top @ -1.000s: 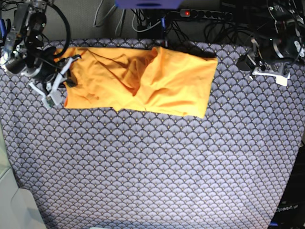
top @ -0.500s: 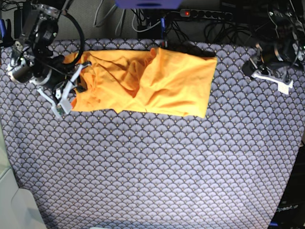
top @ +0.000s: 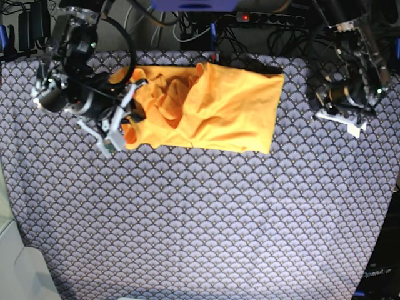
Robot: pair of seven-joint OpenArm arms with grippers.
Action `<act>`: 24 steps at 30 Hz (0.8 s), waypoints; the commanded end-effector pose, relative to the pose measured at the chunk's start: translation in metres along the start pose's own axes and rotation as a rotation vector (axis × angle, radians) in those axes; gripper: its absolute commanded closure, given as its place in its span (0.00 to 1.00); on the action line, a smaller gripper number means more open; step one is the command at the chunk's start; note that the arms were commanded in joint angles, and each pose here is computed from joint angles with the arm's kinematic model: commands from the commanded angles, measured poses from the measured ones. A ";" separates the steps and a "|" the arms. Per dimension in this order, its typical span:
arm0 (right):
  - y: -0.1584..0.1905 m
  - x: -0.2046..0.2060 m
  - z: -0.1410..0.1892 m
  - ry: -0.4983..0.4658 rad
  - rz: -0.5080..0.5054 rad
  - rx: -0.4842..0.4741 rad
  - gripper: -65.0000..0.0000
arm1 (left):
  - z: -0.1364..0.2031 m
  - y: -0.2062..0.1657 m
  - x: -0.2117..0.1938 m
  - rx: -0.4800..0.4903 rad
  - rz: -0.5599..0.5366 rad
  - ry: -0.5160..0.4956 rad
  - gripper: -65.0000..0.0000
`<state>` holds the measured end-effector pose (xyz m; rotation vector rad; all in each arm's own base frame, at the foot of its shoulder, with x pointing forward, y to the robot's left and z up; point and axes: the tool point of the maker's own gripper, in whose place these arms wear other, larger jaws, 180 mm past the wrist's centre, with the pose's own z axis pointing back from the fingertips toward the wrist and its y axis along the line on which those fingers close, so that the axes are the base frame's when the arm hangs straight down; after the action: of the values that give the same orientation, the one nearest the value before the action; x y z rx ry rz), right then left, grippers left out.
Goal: Fold the T-shirt properly
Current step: 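Grasp the strip's end with the right gripper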
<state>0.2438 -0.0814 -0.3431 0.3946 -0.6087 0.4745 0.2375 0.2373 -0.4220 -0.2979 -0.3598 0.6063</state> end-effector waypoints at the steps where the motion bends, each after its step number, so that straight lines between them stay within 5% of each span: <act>1: 0.010 0.020 0.002 -0.070 0.025 0.028 1.00 | 0.001 -0.001 0.005 0.009 -0.005 -0.017 1.00; 13: 0.098 0.073 -0.004 -0.241 0.112 0.340 1.00 | -0.009 -0.009 -0.005 0.026 -0.054 -0.018 1.00; 24: 0.161 0.106 -0.005 -0.326 0.241 0.516 1.00 | -0.015 -0.017 -0.022 0.015 -0.091 0.019 1.00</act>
<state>0.2327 0.0834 -0.2612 0.8828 -0.8014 0.8089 0.2408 0.2135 -0.4330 -0.2587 -0.3789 0.5245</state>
